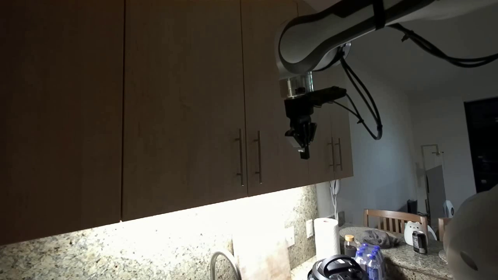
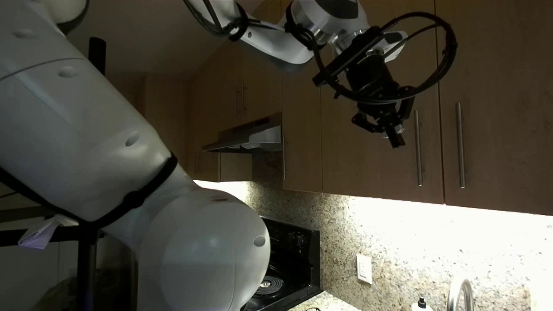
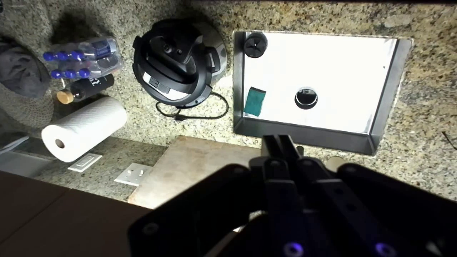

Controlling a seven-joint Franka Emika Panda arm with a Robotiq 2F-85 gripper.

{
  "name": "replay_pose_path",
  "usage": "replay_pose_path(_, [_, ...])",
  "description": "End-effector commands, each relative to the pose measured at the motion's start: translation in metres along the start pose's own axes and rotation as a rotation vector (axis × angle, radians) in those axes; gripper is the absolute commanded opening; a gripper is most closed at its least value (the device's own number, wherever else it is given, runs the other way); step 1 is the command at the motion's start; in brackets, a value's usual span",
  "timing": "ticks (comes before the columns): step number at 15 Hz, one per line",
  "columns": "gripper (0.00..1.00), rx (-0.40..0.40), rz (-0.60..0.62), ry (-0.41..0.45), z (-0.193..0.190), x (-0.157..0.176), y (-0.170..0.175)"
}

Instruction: Close the right cabinet door

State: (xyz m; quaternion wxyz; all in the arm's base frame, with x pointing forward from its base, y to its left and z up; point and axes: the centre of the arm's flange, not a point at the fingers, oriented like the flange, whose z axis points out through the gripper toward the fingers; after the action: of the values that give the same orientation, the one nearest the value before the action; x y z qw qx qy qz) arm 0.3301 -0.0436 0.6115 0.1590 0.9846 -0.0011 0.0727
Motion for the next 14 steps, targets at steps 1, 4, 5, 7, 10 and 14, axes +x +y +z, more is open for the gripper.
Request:
replay_pose_path(1, [0.06, 0.032, -0.047, -0.027, 0.000, 0.003, -0.001])
replay_pose_path(4, [0.06, 0.034, -0.049, -0.013, 0.000, 0.001, -0.002])
replay_pose_path(5, [0.15, 0.032, -0.043, -0.011, 0.001, 0.001, -0.002])
replay_pose_path(7, [0.38, 0.035, -0.045, -0.007, 0.000, -0.003, -0.001])
replay_pose_path(10, [0.56, 0.047, -0.041, 0.022, -0.003, -0.016, 0.002])
replay_pose_path(14, [0.82, 0.144, -0.045, 0.061, -0.004, -0.046, 0.009])
